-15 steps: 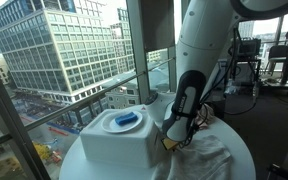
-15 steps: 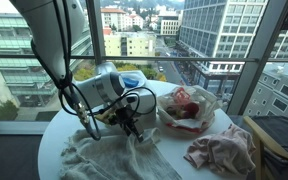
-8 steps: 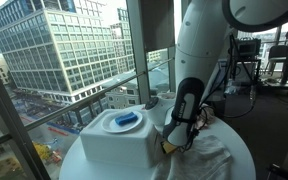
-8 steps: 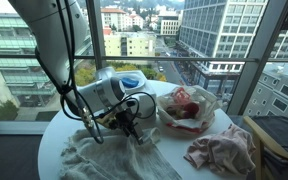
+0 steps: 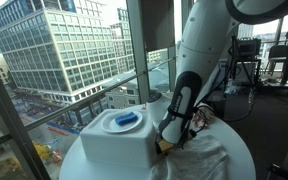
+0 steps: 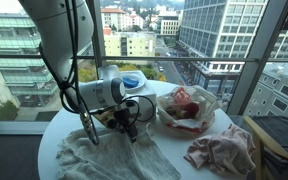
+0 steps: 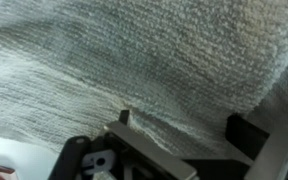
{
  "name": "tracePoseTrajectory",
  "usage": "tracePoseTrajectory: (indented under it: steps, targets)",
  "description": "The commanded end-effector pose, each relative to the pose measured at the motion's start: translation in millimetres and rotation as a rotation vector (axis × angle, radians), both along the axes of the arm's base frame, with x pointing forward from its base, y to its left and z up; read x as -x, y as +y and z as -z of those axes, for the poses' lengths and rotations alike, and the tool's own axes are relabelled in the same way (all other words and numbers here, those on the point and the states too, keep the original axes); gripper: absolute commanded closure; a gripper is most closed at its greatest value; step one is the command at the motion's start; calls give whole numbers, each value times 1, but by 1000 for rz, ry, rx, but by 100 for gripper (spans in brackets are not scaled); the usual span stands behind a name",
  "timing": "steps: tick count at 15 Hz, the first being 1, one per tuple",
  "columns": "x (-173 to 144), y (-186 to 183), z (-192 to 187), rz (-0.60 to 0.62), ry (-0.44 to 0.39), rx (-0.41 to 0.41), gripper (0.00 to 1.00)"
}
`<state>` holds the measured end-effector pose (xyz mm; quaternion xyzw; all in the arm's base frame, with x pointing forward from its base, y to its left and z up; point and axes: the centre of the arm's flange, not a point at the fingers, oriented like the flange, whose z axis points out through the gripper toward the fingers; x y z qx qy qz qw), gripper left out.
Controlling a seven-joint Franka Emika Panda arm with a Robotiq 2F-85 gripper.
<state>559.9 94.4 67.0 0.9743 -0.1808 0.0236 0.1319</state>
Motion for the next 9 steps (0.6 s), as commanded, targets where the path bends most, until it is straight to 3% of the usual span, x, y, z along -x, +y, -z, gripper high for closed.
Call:
tracePoseTrajectory:
  steps: [1,9]
  targets:
    - [1,-12,-22,9,6,-103,0]
    - [11,-38,-61,20,-4,-140,0]
